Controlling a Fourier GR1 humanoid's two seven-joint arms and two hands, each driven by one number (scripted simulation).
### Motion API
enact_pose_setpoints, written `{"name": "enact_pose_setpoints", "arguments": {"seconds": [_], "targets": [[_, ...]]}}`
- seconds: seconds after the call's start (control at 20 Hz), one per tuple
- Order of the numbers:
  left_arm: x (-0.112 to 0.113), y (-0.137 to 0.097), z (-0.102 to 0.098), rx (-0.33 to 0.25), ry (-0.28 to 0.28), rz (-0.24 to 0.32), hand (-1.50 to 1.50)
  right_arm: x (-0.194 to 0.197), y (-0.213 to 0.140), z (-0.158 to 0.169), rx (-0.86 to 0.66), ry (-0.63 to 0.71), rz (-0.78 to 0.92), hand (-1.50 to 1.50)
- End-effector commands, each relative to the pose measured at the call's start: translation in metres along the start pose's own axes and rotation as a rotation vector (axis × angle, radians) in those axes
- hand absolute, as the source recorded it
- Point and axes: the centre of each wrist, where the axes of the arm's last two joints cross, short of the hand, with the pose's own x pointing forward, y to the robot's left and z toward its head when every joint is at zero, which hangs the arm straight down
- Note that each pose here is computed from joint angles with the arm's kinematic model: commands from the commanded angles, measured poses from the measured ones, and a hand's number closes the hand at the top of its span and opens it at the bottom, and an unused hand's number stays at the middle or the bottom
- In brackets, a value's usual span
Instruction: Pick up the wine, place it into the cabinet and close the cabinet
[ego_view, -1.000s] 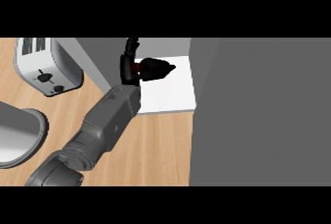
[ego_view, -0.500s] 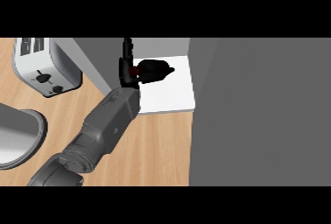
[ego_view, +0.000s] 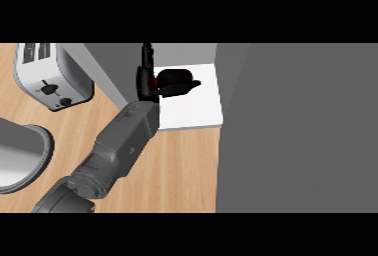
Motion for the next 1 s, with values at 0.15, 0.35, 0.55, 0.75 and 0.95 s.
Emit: {"name": "enact_pose_setpoints", "arguments": {"seconds": [0.15,0.35,0.55,0.75,0.95], "targets": [[-0.019,0.02,0.012,-0.008,0.033,0.041,-1.5,0.016,0.0,0.014,0.023,-0.024,-0.002,-1.5],[-0.02,0.015,0.016,-0.067,0.041,0.05,-1.5,0.012,0.002,0.005,0.004,-0.02,-0.018,-1.5],[-0.015,0.011,0.012,-0.042,0.027,0.103,-1.5,0.009,0.008,0.007,0.013,-0.032,-0.021,-1.5],[-0.028,0.02,0.025,-0.037,0.042,0.156,-1.5,0.01,0.017,0.0,0.025,-0.016,-0.042,-1.5],[-0.02,0.014,0.019,-0.028,0.044,0.197,-1.5,0.017,0.014,0.006,0.02,-0.012,-0.045,-1.5]]}}
